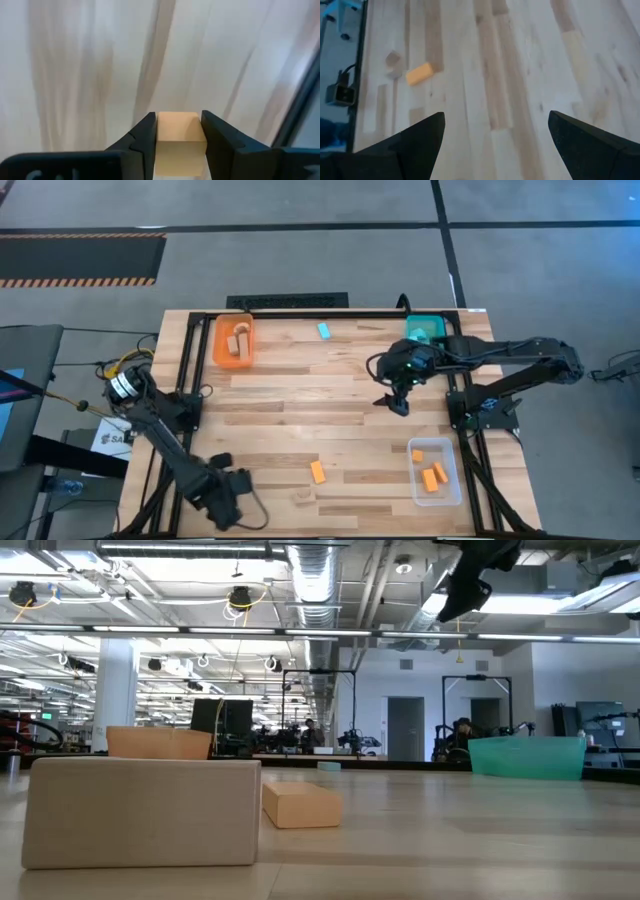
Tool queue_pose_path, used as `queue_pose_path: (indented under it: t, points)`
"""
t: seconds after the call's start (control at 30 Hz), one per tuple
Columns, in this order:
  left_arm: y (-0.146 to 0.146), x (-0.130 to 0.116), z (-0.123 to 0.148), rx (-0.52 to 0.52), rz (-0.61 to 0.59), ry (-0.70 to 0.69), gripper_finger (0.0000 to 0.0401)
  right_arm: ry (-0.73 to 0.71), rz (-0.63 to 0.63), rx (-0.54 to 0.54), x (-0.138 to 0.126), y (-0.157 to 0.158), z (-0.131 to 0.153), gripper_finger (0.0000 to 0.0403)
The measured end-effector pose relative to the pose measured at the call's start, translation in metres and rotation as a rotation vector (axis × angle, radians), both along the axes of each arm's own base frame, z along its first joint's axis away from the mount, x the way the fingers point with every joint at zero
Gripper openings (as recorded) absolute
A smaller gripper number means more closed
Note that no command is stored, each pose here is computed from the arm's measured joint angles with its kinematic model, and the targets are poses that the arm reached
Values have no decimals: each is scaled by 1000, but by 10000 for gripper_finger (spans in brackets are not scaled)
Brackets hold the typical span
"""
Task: Sort & place blocks by color
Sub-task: Put the orange block into the white bin
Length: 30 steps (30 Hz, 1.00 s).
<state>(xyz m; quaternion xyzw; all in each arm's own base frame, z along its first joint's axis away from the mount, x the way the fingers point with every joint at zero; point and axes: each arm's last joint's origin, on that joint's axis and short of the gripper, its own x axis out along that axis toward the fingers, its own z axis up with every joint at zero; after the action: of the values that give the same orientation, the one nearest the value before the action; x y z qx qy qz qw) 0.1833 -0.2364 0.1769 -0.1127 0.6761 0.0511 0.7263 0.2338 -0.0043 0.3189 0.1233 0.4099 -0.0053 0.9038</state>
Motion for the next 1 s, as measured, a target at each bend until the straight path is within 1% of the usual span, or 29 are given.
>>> queue_pose_path:
  t: [0.1, 0.2, 0.27, 0.37, 0.53, 0.6, 0.67, 0.77, 0.83, 0.9, 1.0]
  points:
    - [8, 29, 17, 28, -4, -138, 108, 22, 17, 13, -10, 8, 3, 378]
    - [25, 61, 31, 67, -17, -271, 109, 53, 25, 38, -23, 16, 6, 378]
    - [40, 83, 39, 92, -27, -349, 105, 68, 24, 60, -32, 21, 9, 378]
    - [66, 115, 48, 97, -57, -463, 103, 63, 20, 98, -45, 29, 15, 378]
    - [112, 166, 59, 70, -83, -717, 108, 44, -11, 134, -65, 41, 23, 378]
    - [129, 185, 57, 43, -71, -812, 107, 29, -25, 146, -72, 45, 27, 378]
    - [143, 203, 52, -5, -46, -901, 105, 10, -35, 166, -79, 50, 30, 378]
    - [156, 228, 39, -71, -28, -1038, 105, -22, -30, 188, -91, 58, 35, 378]
    - [159, 244, 30, -99, -14, -1140, 106, -49, -25, 177, -98, 62, 37, 378]
    - [159, 262, 23, -113, 2, -1203, 106, -78, -26, 157, -104, 65, 39, 378]
    - [154, 293, 11, -118, 6, -1231, 106, -118, -32, 134, -110, 66, 42, 378]
